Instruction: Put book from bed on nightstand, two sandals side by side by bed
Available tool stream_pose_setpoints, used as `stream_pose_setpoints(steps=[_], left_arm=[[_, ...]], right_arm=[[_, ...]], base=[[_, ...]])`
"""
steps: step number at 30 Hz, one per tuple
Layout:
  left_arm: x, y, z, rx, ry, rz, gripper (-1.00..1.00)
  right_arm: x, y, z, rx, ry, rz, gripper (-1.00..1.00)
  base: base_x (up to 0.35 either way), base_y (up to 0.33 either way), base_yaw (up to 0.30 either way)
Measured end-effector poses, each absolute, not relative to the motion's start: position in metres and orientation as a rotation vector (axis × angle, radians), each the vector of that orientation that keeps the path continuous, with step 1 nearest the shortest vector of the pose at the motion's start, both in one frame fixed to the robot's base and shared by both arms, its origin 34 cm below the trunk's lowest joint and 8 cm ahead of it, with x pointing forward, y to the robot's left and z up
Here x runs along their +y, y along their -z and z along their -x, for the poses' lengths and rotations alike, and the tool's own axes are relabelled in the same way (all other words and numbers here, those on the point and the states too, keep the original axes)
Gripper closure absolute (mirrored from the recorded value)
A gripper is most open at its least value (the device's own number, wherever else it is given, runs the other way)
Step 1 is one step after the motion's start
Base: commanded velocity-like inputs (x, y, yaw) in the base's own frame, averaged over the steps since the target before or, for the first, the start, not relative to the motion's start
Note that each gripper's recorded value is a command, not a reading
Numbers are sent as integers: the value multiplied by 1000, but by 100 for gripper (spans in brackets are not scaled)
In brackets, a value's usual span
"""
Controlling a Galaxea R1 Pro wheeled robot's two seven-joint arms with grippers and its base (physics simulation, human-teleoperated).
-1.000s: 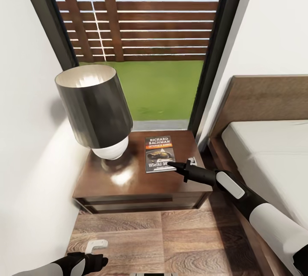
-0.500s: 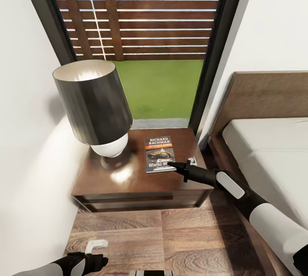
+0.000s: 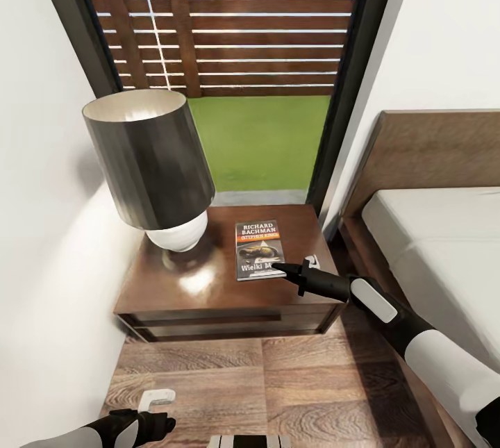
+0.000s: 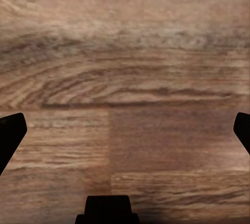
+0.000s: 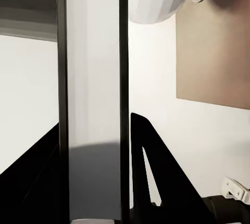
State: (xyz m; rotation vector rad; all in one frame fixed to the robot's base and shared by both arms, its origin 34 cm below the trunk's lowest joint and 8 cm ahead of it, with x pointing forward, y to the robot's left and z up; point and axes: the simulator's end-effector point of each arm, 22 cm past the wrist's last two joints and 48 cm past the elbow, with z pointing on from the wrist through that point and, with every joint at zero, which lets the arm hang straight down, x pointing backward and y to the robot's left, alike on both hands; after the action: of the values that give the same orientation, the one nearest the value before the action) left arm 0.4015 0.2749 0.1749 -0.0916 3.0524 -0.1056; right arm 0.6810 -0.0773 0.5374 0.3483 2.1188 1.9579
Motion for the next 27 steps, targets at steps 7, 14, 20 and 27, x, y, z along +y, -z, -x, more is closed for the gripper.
stream_pose_setpoints(steps=[7,14,20,27], left_arm=[[275,-175,-402,3052,106,92,-100],[275,-175,-402,3051,106,91,-100],[275,-164,-399,3051,106,91,-100],[275,-162,-398,3051,106,91,-100]], right_arm=[[-77,-538,-681,2118,-1959,-348,100],[-77,-537,-681,2119,-1957,-348,100],[-77,-526,-678,2121,-1956,-347,100],[-77,-524,-677,2119,-1959,-348,100]], base=[[0,0,0],[0,0,0],[0,0,0],[0,0,0]])
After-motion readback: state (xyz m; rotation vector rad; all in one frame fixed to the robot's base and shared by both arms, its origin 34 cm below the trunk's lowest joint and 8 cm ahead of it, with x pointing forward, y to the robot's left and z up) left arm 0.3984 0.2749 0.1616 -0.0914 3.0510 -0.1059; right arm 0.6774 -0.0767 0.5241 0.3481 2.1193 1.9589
